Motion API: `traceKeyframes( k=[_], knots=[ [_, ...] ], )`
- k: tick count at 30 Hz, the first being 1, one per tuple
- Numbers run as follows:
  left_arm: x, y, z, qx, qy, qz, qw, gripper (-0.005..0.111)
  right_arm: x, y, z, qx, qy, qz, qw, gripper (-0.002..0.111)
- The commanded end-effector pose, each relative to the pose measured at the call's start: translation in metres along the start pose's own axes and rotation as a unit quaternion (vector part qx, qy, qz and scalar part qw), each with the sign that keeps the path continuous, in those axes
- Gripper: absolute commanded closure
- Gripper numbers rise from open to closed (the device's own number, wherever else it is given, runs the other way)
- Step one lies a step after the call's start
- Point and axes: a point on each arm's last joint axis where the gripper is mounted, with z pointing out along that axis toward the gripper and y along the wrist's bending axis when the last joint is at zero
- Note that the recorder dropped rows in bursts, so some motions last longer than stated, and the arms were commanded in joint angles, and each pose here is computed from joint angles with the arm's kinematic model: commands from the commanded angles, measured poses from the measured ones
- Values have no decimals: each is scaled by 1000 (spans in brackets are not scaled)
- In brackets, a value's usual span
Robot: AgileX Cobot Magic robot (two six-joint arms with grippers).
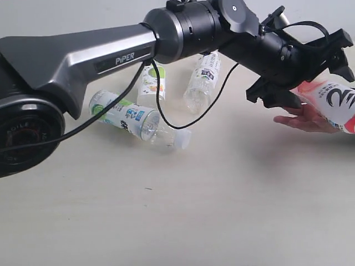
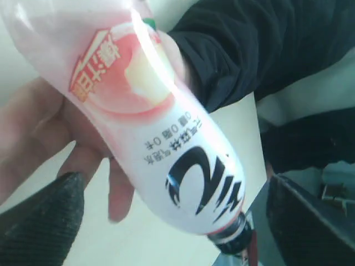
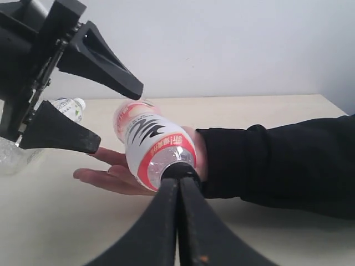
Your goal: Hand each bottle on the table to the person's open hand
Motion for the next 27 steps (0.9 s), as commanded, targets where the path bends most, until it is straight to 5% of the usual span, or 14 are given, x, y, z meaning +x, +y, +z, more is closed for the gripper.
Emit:
traceKeyframes(
  k=[1, 6, 10, 17, 27],
  knots=[
    [0, -12, -21, -2, 32, 62, 998, 25, 1, 0, 0, 3, -3, 1, 1000, 108],
    [3, -28, -45, -2, 56, 137, 989, 63, 1, 0, 0, 3, -3, 1, 1000, 108],
    [6, -40, -64, -20, 65, 182, 981, 107, 1, 0, 0, 3, -3, 1, 1000, 108],
    [9, -43, -90, -99, 80, 258, 958, 106, 1, 0, 0, 3, -3, 1, 1000, 108],
    [26, -20, -114, -182, 65, 280, 940, 106, 1, 0, 0, 3, -3, 1, 1000, 108]
  ],
)
